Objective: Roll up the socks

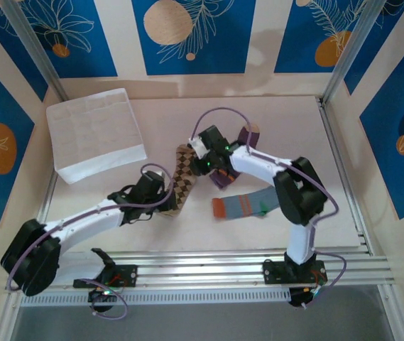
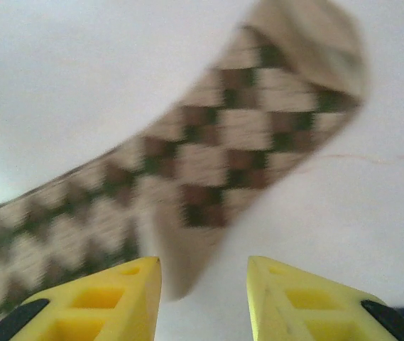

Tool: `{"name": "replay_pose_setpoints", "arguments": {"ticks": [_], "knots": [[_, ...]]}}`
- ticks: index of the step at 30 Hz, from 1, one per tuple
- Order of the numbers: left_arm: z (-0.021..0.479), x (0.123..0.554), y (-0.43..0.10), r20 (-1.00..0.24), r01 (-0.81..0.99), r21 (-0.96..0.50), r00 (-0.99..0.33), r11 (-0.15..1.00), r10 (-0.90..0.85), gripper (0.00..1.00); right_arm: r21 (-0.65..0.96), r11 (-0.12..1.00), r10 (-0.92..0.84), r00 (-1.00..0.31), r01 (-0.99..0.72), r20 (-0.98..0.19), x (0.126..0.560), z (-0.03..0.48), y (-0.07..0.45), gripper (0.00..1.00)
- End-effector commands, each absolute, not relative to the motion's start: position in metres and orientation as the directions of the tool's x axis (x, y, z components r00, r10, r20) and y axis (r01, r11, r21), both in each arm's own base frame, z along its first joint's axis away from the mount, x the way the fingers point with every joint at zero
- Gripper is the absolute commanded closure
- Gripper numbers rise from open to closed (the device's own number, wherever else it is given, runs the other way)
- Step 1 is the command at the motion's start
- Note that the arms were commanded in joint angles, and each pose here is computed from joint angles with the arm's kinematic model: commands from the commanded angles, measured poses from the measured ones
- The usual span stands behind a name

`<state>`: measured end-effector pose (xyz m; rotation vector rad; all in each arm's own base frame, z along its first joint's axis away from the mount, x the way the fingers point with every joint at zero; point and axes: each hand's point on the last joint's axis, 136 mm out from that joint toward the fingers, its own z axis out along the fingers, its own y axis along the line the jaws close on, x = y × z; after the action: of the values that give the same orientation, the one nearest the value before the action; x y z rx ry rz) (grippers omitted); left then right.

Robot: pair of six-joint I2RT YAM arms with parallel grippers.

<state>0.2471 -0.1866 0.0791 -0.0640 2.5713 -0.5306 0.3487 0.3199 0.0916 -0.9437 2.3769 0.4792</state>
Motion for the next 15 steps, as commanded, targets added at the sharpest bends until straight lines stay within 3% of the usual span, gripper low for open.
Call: {"name": "replay_pose_setpoints", "arguments": {"ticks": [1, 5, 10, 15], "knots": [[0.079, 0.235, -0.162, -0.395, -0.012, -0.4, -0.9, 0.916, -0.185, 0.54, 0.085, 0.509, -0.588, -0.418, -0.857, -0.693, 0.3, 0.098, 0.356, 0.62], [0.079, 0.233, -0.136, -0.339, -0.108, -0.5, -0.889, 0.859, -0.309, 0.54, -0.112, 0.385, -0.723, -0.224, -0.916, -0.653, 0.257, 0.075, 0.378, 0.58], [0.081, 0.229, -0.114, -0.328, -0.152, -0.515, -0.875, 0.843, -0.358, 0.54, -0.128, 0.301, -0.751, -0.152, -0.945, -0.642, 0.23, 0.064, 0.4, 0.5], [0.078, 0.226, -0.109, -0.307, -0.173, -0.535, -0.872, 0.827, -0.381, 0.54, -0.194, 0.215, -0.803, -0.061, -0.957, -0.593, 0.211, 0.043, 0.417, 0.49]]}}
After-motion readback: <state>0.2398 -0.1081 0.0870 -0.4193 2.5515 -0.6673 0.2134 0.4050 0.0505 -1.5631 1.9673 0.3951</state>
